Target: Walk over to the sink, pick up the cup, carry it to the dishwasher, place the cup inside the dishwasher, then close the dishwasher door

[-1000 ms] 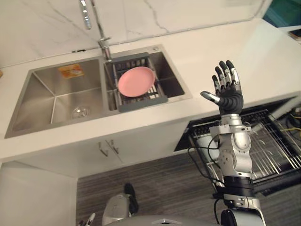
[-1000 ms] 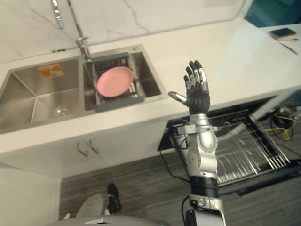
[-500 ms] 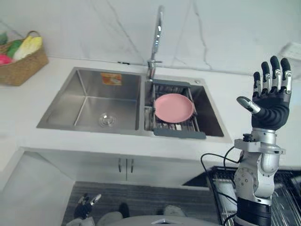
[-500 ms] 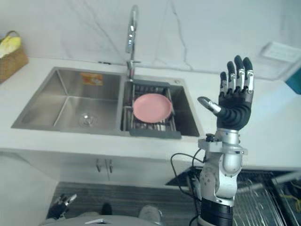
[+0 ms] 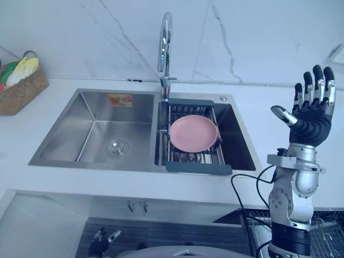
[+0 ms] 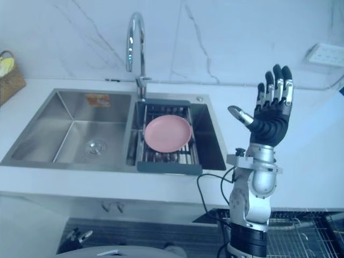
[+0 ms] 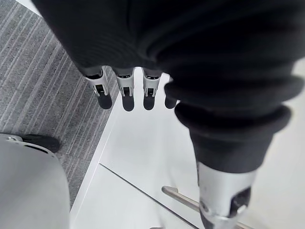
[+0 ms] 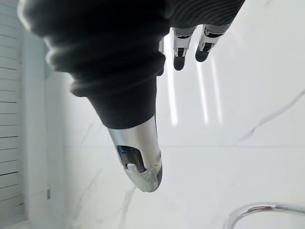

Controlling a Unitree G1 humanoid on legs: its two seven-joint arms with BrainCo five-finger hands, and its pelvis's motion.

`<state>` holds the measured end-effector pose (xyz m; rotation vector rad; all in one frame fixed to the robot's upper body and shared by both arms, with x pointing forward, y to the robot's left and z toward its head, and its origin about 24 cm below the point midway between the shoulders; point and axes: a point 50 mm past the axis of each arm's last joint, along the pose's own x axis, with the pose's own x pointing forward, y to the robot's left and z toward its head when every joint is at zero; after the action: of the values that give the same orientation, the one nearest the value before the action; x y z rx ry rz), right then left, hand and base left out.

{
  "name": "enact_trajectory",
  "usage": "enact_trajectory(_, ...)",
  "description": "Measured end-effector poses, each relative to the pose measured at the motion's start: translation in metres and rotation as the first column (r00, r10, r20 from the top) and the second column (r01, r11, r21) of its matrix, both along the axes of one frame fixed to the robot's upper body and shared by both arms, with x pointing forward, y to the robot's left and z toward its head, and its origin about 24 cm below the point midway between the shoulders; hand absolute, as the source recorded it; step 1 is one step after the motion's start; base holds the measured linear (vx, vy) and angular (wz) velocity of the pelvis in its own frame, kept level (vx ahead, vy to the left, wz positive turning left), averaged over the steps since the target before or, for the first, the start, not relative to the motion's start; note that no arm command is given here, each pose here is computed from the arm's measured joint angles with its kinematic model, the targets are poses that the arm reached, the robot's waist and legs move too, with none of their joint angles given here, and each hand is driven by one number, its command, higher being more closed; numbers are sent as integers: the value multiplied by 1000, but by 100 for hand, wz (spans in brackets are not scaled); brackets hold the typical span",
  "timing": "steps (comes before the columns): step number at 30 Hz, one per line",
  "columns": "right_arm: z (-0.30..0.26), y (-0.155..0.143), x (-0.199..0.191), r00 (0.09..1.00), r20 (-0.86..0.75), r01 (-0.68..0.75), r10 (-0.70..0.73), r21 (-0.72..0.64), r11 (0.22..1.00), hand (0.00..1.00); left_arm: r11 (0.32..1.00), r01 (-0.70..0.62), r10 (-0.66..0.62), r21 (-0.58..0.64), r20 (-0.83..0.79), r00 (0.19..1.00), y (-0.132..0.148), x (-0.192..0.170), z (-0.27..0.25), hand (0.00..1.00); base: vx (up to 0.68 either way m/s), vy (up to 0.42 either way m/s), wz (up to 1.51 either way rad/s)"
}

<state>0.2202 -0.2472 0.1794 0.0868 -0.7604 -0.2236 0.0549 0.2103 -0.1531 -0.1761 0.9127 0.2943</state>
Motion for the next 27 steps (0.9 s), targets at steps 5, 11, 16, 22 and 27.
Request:
enact_trajectory(5,-7,-2,0,999,-25,45,-44,48,998,0,1000,25,-25,15,1,1000,0,0,0,0,-51,-2,-13)
enact_trajectory(11,-23,-16,-12,989,-106,106,-99,58,993,0,990,139,-139,4,37,990,-1,4,3,0,-39,-5,-16)
enact_trajectory(16,-24,-16,-12,990,-106,105,-98,59,993,0,991,137,-137,4,36,990,-1,4,3,0,0,0,0)
enact_trajectory(22,-28,-11,-12,993,-109,59,-50,80,995,0,998,57,-59,-35,-32,998,0,-1,-1,0,0,0,2)
enact_trajectory(27,-33,-5,-10,991,-134,19,-9,69,997,0,996,-74,65,-56,-150,987,2,-17,-8,0,18,-17,8)
